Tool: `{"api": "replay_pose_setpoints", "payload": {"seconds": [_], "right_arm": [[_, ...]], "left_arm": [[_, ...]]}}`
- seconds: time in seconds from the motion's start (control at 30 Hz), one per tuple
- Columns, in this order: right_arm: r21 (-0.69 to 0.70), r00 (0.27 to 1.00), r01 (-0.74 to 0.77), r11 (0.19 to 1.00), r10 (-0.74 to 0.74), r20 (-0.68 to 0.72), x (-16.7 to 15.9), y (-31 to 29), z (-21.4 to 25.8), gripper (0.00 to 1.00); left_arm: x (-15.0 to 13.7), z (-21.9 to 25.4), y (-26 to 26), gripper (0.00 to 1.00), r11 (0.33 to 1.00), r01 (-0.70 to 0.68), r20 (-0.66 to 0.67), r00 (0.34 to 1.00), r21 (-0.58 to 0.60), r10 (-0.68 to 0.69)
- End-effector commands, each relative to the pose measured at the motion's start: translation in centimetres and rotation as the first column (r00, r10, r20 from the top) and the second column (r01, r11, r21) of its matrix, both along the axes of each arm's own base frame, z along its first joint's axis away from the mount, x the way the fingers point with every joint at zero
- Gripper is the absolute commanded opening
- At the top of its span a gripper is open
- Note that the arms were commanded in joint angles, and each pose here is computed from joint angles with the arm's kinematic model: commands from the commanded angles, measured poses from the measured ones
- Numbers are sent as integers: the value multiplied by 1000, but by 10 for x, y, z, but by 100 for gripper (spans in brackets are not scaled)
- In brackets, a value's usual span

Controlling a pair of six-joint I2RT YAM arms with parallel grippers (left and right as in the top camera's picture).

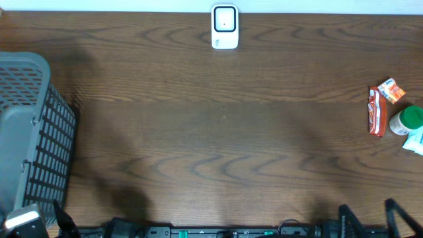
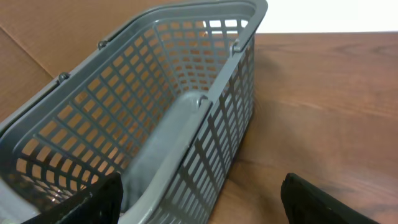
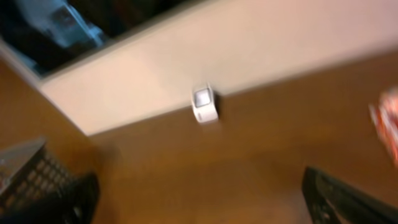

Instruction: Scan the item barcode

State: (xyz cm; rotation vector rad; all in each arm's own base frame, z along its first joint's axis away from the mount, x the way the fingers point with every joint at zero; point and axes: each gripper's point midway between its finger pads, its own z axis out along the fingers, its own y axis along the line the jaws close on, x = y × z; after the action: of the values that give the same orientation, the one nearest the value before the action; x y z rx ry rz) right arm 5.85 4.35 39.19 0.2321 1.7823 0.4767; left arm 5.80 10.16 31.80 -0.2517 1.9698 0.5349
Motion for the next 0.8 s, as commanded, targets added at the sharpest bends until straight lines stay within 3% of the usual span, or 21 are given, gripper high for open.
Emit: {"api": "replay_pose_setpoints", "payload": {"seconds": [0.0, 0.1, 0.37, 0.47, 0.57, 0.67, 0.77], "right_arm": [[8, 986, 2, 1000, -1, -164, -10, 0, -37, 99], [25, 937, 4, 1000, 5, -350, -31, 2, -78, 99], [55, 944, 8, 998, 11, -329, -28, 3, -74, 99], [-103, 985, 51, 993, -67, -156, -9, -16, -45, 99], [-296, 996, 55, 954, -33, 79, 4, -20, -12, 99], [-397, 954, 107, 912, 18, 299, 12, -19, 15, 99], [-426, 899, 155, 891, 51, 435, 23, -18, 26, 99]], "left_arm": [[-3, -4, 2, 82, 1000, -11, -21, 1000, 7, 11], [-3, -5, 2, 82, 1000, -11, -24, 1000, 8, 11], [-3, -5, 2, 82, 1000, -11, -24, 1000, 8, 11], [-3, -5, 2, 82, 1000, -11, -24, 1000, 8, 11], [-3, -5, 2, 82, 1000, -11, -24, 1000, 8, 11], [-3, -5, 2, 82, 1000, -11, -24, 1000, 8, 11], [-3, -5, 2, 82, 1000, -11, -24, 1000, 8, 11]]}}
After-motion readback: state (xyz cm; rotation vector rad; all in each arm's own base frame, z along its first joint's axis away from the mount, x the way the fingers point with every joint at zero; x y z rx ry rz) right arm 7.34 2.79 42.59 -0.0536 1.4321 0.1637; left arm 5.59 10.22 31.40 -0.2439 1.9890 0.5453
